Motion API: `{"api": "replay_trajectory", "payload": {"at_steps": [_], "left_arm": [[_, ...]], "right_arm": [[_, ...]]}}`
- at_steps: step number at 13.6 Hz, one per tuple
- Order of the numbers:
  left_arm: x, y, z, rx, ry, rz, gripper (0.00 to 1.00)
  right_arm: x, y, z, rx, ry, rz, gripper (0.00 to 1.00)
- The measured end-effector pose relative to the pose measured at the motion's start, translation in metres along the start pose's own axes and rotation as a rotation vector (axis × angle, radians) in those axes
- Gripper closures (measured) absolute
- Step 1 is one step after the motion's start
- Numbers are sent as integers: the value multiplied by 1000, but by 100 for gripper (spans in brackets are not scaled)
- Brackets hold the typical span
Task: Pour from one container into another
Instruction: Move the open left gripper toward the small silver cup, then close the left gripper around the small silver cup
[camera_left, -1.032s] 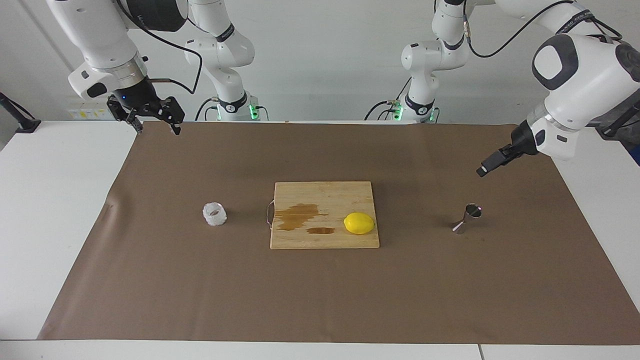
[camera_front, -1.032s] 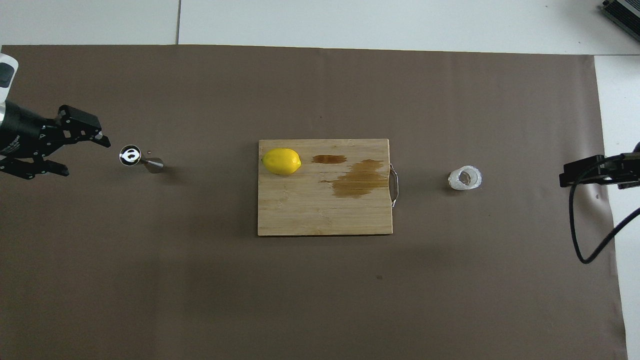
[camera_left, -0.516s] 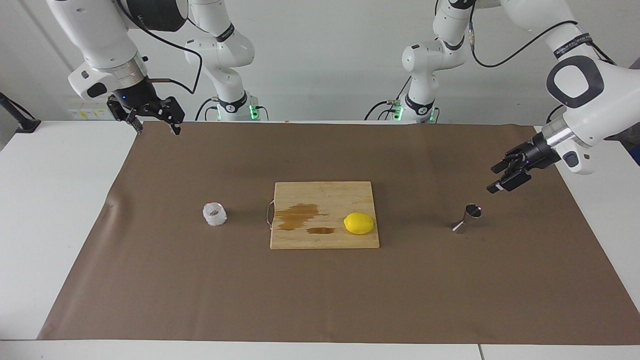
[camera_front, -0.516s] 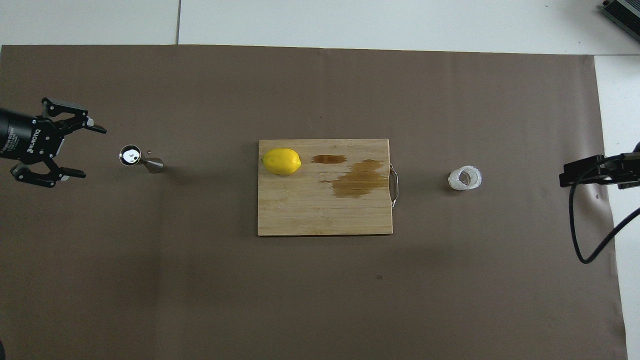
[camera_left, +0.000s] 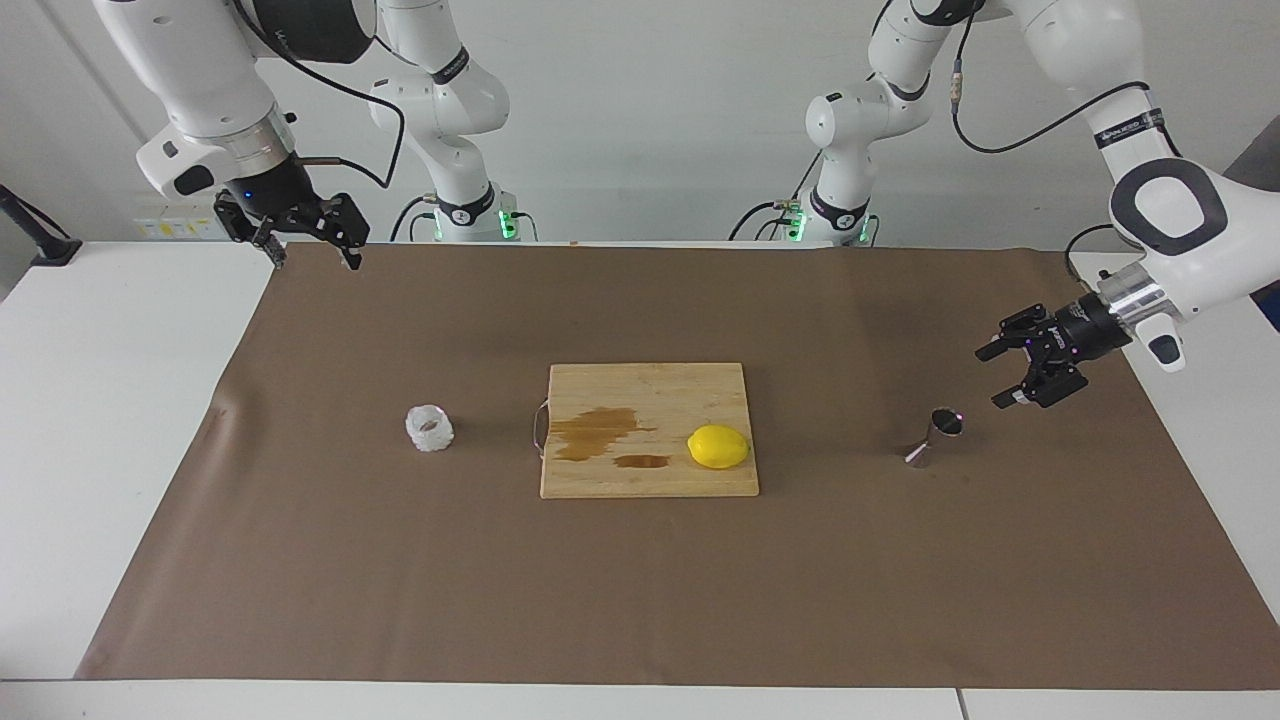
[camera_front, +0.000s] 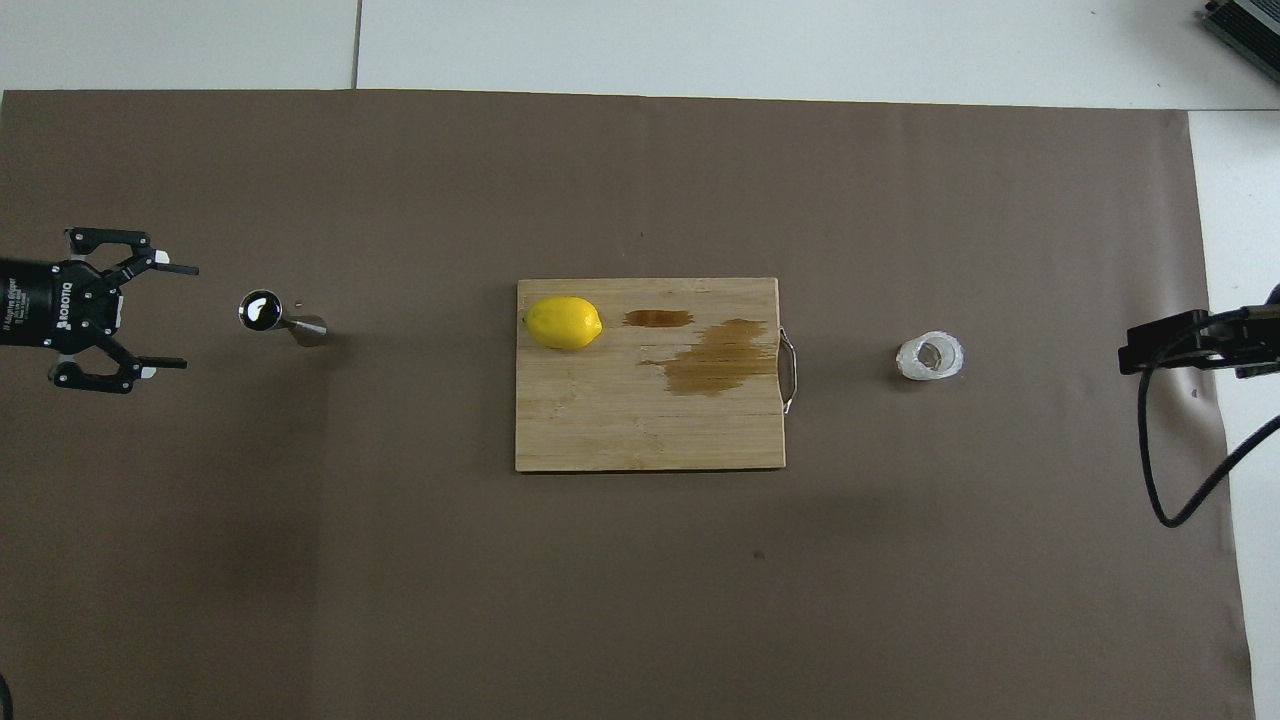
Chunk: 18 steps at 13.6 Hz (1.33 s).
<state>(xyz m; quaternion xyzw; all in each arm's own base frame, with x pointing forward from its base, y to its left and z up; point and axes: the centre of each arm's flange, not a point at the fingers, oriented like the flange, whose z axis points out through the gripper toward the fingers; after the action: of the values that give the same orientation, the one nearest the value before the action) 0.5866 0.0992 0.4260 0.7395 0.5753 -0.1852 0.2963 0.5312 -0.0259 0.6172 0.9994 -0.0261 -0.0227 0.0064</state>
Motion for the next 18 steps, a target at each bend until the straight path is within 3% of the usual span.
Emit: {"api": "replay_trajectory", "payload": {"at_steps": [4, 8, 13, 18], "left_arm": [[31, -24, 19, -86, -69, -177, 0], [52, -44, 38, -101, -134, -304, 0], [67, -62, 65, -164, -235, -439, 0], [68, -66, 76, -216, -286, -505, 0]], "right_arm": [[0, 0, 0, 0, 0, 0, 0], [0, 0, 0, 0, 0, 0, 0], [0, 0, 0, 0, 0, 0, 0], [0, 0, 0, 0, 0, 0, 0]]}}
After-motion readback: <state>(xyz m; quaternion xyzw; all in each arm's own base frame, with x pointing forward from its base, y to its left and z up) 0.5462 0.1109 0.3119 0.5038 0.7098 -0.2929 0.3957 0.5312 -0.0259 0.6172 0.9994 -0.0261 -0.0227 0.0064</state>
